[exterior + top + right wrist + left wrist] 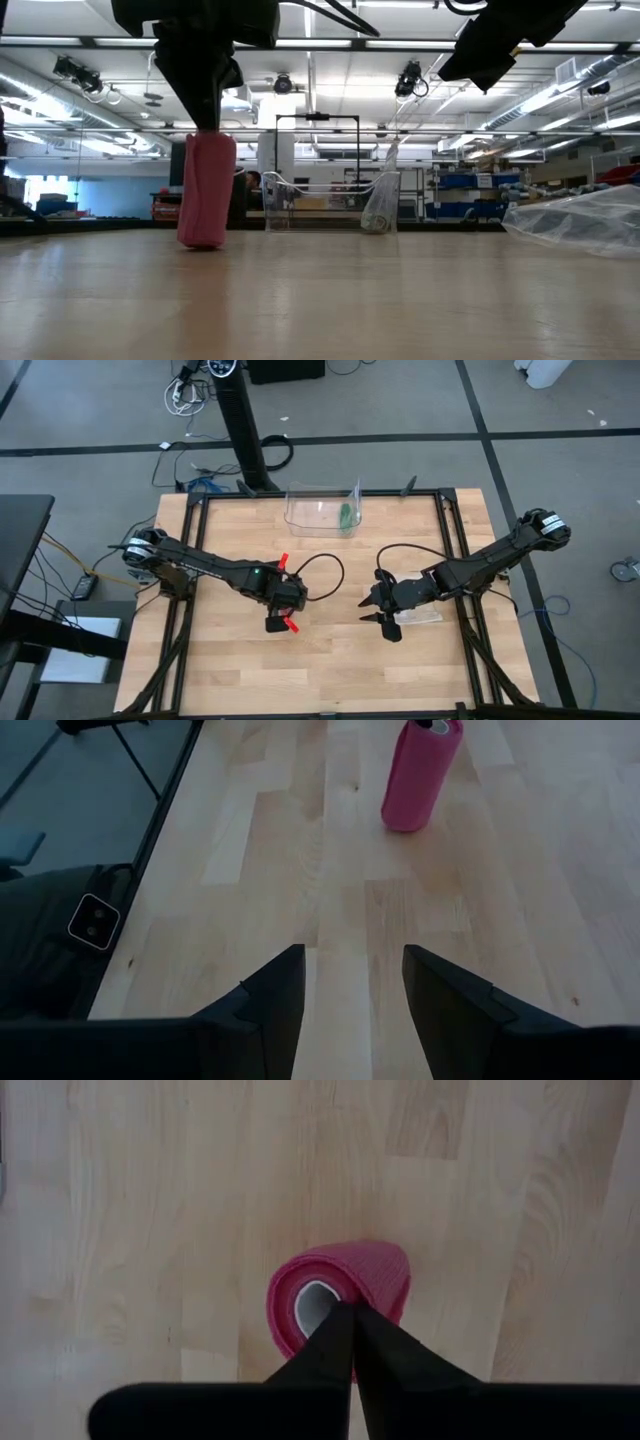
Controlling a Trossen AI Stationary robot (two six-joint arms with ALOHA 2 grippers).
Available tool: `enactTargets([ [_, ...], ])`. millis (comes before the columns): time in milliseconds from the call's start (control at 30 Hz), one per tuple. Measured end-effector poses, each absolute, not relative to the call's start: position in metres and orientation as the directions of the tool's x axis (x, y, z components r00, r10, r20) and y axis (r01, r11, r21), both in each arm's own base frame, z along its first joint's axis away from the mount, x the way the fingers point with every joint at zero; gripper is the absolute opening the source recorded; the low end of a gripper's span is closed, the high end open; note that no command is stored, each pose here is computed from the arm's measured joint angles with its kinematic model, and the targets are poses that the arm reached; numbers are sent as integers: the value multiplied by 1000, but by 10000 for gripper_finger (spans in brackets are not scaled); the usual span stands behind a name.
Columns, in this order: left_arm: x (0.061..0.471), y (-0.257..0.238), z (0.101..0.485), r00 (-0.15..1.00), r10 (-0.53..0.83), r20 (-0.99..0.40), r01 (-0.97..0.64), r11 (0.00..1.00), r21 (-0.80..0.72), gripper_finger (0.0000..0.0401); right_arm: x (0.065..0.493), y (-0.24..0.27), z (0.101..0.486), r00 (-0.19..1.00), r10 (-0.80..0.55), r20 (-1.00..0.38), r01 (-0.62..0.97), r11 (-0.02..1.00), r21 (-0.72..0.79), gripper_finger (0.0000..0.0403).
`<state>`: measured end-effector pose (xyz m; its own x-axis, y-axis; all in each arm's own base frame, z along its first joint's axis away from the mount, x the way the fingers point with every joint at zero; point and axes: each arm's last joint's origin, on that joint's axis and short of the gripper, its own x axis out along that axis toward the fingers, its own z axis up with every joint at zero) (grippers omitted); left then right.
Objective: Roll bandage
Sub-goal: Roll the pink bandage, then put the pink bandage into the transparent zip bag
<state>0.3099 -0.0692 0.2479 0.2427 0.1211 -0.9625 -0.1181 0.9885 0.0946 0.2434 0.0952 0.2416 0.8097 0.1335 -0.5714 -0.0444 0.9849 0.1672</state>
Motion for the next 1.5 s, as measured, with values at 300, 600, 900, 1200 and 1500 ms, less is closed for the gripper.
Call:
enactTargets([
  [300, 310, -69, 248, 241, 117, -963, -138, 987, 86, 36, 243, 96, 241, 804, 154, -574, -61, 982, 178, 171],
  [600, 309, -72, 247, 228, 69, -971, -111, 993, 45, 68, 243, 96, 242, 803, 160, -574, -66, 981, 182, 169],
  [900, 306, -71, 247, 193, 61, -979, -95, 995, 43, 9, 243, 96, 241, 801, 168, -575, -73, 980, 186, 166],
  [1200, 307, -69, 255, 206, 155, -966, -142, 982, 127, 9, 243, 96, 241, 801, 168, -575, -76, 981, 181, 166],
  [1500, 311, -69, 269, 246, 168, -955, -153, 979, 133, 31, 243, 98, 241, 796, 187, -576, -93, 977, 189, 164],
])
